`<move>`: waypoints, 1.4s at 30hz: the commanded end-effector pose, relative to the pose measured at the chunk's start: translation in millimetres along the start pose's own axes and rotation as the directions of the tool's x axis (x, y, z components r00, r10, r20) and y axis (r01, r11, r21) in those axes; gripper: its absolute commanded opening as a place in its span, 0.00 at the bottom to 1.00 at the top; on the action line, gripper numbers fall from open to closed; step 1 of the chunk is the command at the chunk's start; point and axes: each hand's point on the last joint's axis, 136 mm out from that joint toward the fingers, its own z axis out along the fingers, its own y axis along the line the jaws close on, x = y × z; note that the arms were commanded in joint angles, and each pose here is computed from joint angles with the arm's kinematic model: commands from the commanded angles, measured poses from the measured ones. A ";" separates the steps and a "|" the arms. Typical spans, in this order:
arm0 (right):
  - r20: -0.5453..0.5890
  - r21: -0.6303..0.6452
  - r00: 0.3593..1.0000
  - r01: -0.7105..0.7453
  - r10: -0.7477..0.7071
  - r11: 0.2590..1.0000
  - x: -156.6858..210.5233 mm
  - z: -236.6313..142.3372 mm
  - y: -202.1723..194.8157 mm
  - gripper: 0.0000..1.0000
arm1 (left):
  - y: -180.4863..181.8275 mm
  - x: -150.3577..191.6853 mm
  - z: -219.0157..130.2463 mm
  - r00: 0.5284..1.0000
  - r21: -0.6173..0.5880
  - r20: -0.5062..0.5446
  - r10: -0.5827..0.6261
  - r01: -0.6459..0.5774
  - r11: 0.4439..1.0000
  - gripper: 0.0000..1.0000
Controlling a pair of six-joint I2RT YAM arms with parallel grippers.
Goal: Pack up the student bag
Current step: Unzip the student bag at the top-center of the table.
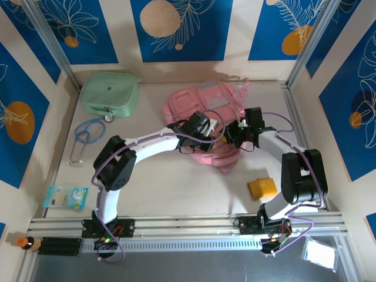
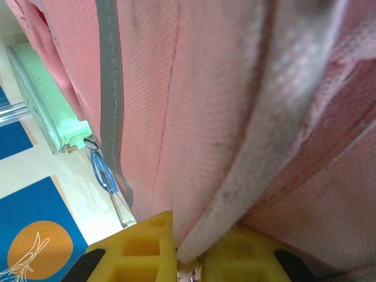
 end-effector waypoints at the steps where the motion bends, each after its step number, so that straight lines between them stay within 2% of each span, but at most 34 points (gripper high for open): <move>1: 0.050 0.006 0.998 0.033 -0.034 0.999 -10.1 -14.6 6.4 0.09 | 22.9 2.0 -19.6 1.000 -0.065 0.000 -0.009 0.009 0.998 0.00; 12: 0.067 0.020 0.996 0.066 -0.067 0.998 -11.0 -23.6 6.2 0.08 | 78.0 29.8 -45.1 0.997 -0.149 -0.040 -0.067 0.060 0.987 0.00; 20: 0.057 0.031 0.993 0.100 -0.102 0.994 -8.9 -24.6 6.6 0.07 | 114.2 33.8 -57.2 0.995 -0.166 -0.054 -0.083 0.073 0.983 0.00; 26: 0.004 0.018 0.985 0.170 -0.170 0.985 0.2 -16.5 16.3 0.07 | 124.6 10.0 -54.2 0.995 -0.150 -0.008 -0.103 0.101 0.984 0.00; 30: -0.079 -0.015 0.966 0.246 -0.247 0.969 14.1 -2.8 28.7 0.07 | 130.3 3.4 -58.9 0.993 -0.185 0.027 -0.114 0.117 0.976 0.00; 33: -0.129 -0.028 0.952 0.275 -0.276 0.961 22.2 10.1 33.4 0.07 | 135.8 10.3 -69.7 0.991 -0.210 0.056 -0.122 0.131 0.969 0.00; 37: -0.174 -0.046 0.932 0.315 -0.318 0.948 30.9 22.4 42.7 0.07 | 139.3 37.5 -83.2 0.993 -0.225 0.021 -0.117 0.119 0.967 0.00; 39: -0.182 -0.055 0.915 0.355 -0.359 0.933 36.2 22.6 47.0 0.09 | 143.7 49.9 -90.0 0.992 -0.244 0.011 -0.122 0.121 0.962 0.00; 41: -0.178 -0.024 0.908 0.382 -0.380 0.924 36.9 18.0 46.4 0.20 | 145.0 54.4 -95.3 0.992 -0.255 0.015 -0.122 0.121 0.959 0.00; 42: -0.178 -0.011 0.904 0.392 -0.388 0.920 38.4 14.2 44.7 0.26 | 145.5 54.4 -97.9 0.993 -0.262 0.020 -0.118 0.119 0.958 0.04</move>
